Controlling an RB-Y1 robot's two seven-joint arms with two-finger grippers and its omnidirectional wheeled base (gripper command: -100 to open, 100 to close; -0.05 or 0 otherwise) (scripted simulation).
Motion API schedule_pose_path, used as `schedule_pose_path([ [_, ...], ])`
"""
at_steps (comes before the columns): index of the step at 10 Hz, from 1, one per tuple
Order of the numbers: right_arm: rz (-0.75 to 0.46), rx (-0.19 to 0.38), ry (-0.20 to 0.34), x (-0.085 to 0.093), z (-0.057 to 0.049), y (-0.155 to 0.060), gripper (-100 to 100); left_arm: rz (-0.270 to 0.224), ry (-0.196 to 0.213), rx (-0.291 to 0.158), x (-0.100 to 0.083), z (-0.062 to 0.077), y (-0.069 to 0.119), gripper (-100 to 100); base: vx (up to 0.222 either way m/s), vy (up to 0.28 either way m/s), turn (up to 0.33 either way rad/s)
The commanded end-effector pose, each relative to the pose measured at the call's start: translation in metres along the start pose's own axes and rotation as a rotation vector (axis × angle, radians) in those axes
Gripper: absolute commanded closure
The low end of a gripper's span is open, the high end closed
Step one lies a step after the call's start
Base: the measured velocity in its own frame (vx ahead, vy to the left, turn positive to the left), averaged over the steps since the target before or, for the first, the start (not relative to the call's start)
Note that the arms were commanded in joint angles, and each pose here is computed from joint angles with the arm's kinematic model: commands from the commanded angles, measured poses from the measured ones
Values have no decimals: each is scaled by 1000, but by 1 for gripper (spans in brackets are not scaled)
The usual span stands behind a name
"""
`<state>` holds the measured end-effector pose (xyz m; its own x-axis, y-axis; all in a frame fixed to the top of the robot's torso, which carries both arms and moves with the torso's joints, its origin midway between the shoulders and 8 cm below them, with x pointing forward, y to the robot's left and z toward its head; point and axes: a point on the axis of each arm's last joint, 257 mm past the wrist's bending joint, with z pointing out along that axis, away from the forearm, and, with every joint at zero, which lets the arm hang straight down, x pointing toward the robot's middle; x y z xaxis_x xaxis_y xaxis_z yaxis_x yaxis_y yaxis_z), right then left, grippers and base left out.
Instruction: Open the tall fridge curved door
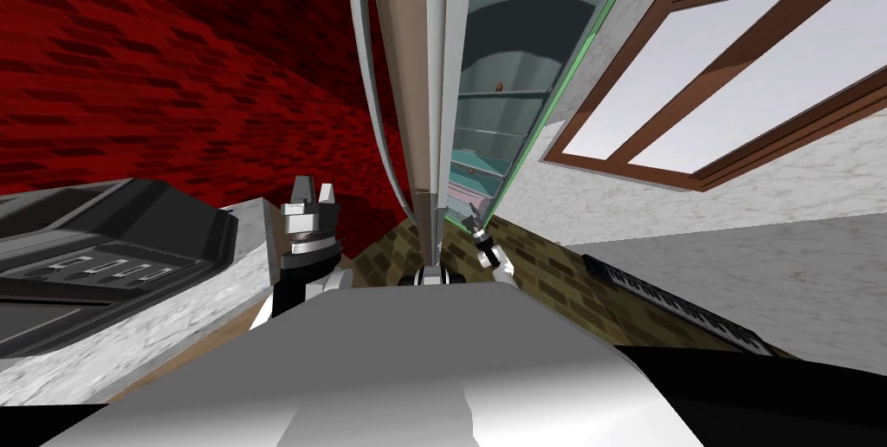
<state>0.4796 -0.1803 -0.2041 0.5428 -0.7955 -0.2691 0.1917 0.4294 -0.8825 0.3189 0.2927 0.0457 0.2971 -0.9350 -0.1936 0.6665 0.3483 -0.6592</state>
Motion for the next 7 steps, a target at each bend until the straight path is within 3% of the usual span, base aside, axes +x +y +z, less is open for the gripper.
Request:
schedule_pose_path([
  [1,-22,6,12,5,0,1,-100,0,0,0,0,0,0,0,-19,63,12],
  [7,-58,26,48,12,2,6,-100,0,0,0,0,0,0,0,-20,56,13],
])
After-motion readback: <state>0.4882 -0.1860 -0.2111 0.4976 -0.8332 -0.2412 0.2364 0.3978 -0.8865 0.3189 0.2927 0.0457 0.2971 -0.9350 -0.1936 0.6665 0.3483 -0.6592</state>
